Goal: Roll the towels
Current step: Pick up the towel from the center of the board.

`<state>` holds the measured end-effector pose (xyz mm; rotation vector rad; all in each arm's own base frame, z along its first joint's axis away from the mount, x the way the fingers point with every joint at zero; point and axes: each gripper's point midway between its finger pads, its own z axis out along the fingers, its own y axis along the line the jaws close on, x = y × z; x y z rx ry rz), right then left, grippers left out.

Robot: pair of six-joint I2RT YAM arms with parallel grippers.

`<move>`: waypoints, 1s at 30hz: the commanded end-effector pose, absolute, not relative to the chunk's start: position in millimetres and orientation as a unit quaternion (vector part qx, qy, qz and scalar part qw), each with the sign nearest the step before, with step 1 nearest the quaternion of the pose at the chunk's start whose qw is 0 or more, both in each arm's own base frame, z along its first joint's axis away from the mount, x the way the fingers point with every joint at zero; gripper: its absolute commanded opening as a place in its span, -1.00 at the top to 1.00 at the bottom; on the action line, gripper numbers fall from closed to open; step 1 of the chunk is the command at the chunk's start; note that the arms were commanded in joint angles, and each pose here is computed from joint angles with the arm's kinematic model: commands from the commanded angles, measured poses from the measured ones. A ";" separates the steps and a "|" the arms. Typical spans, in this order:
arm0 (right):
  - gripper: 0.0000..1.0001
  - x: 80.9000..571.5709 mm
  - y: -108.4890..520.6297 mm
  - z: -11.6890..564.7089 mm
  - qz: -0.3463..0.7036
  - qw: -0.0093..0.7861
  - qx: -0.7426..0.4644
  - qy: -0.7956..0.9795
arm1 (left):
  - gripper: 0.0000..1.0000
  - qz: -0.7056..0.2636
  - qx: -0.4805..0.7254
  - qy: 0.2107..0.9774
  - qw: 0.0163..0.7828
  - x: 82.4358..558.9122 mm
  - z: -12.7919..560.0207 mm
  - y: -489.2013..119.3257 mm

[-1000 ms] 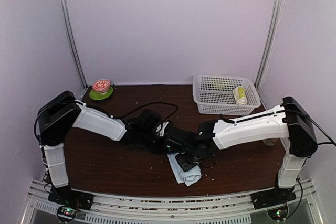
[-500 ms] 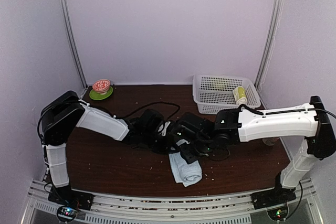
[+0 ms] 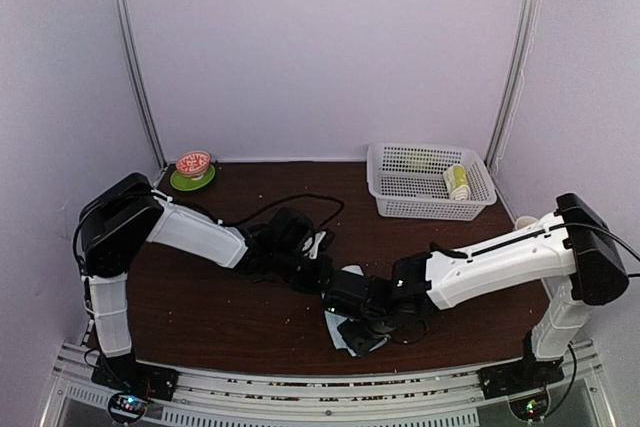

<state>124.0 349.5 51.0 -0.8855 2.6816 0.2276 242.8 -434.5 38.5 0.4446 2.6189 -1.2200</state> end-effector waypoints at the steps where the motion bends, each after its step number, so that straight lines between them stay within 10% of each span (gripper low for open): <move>1: 0.83 104.3 359.9 25.0 0.072 0.127 -0.330 0.933 | 1.00 -0.374 0.138 0.913 0.086 236.9 6.2 -419.8; 6: 0.70 102.0 364.2 21.3 0.063 0.125 -0.340 0.930 | 1.00 -0.371 0.139 0.914 0.086 235.1 3.8 -416.7; 16: -0.25 139.2 348.2 119.6 0.171 0.208 -0.264 0.926 | 1.00 -0.367 0.138 0.916 0.086 233.2 0.5 -412.5; 30: -0.45 196.9 338.5 84.3 0.356 0.151 -0.071 0.919 | 1.00 -0.365 0.135 0.917 0.088 233.1 0.3 -410.5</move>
